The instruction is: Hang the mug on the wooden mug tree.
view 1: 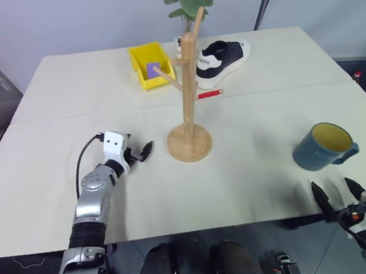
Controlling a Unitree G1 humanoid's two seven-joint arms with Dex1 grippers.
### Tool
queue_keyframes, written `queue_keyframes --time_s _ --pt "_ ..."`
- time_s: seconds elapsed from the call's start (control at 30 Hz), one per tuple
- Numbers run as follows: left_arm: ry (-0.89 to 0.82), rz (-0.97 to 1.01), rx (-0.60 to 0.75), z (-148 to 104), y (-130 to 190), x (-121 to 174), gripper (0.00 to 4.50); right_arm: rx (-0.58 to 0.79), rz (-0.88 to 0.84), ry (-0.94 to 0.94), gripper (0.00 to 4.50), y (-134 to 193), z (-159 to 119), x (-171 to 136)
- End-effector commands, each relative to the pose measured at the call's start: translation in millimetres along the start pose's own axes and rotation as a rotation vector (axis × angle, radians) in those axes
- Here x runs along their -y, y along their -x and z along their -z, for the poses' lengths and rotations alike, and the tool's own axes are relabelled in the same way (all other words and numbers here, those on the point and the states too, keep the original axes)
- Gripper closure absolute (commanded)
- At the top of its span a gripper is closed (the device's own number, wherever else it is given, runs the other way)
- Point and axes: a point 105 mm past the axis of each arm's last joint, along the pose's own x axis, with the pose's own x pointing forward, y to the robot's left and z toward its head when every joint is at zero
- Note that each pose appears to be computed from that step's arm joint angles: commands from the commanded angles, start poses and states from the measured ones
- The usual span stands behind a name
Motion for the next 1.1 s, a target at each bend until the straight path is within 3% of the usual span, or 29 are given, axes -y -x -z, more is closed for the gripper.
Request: queue_keyframes --time_s 0.03,0.3,0.47,0.8,1.1 --pt "-0.02 0.024 0.014 -5.6 1.7 4.3 0.0 0.039 0.017 0.014 0.07 3.3 -11.8 1.8" --pt "-0.018 0.036 0.006 -5.7 4.6 2.7 0.0 0.041 0.04 0.03 0.07 0.0 -22.7 -0.3" --pt "-0.024 0.171 0.044 -14.9 18.3 17.8 0.0 0.002 0.083 0.017 0.07 -3.3 -22.4 6.4" --pt "-0.066 0.816 0.034 -33.8 74.4 104.1 0.0 0.053 0.211 -0.02 0.07 -6.3 -34.7 38.3" --pt "-0.129 0.972 0.062 -51.5 80.6 135.2 0.0 0.051 0.262 -0.006 0.07 -13.2 -27.0 63.1"
